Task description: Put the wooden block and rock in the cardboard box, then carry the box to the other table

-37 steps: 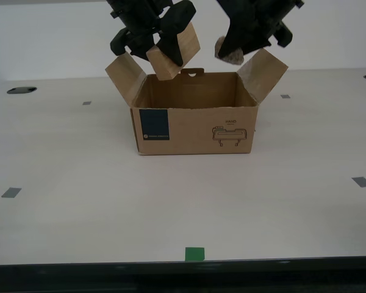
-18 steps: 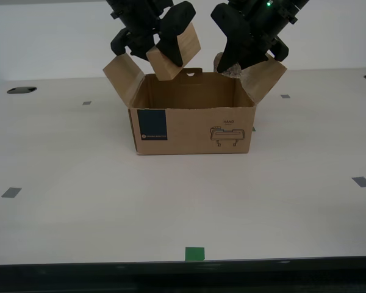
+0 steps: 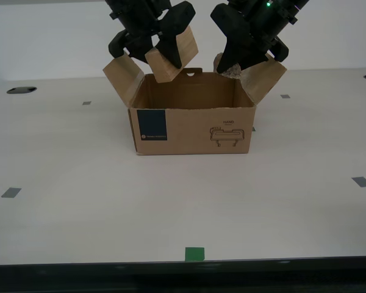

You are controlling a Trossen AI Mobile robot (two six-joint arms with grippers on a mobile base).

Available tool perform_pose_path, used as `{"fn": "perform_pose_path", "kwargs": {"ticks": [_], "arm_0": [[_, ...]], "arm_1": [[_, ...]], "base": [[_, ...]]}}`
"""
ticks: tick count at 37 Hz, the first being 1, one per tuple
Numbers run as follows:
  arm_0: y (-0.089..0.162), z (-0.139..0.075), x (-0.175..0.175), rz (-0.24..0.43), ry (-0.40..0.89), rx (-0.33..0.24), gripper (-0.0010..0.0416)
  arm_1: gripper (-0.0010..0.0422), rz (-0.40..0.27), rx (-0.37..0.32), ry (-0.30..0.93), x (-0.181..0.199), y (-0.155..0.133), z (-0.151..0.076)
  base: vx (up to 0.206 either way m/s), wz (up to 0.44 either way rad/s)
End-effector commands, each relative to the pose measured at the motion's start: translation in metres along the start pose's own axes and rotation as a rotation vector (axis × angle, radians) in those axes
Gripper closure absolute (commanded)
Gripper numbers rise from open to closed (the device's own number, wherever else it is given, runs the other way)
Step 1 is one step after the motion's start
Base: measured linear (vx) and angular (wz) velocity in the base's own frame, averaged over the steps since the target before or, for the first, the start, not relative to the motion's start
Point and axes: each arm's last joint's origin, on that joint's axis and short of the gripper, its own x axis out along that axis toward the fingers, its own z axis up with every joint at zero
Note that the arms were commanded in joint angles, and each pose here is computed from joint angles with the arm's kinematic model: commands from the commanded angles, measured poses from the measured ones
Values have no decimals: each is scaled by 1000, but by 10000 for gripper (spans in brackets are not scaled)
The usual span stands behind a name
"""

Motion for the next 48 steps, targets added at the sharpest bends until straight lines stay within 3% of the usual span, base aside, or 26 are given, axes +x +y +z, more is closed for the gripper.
{"fn": "perform_pose_path", "kwargs": {"ticks": [1,8,32,41,48], "arm_0": [[1,0,0,7,-1,-1,401],[3,1,1,8,1,-5,352],[8,3,-7,10,-19,-12,90],[12,5,-13,10,-37,-23,66],[12,4,-14,10,-35,-22,77]], "arm_1": [[393,-3,-8,22,-1,-1,-2],[336,-3,-9,25,-1,-1,-2],[166,-2,-52,28,-1,-1,-3],[134,-2,-56,30,-1,-1,-3],[133,-2,-58,34,-1,-1,-3]], "base": [[0,0],[0,0],[0,0],[0,0],[0,0]]}}
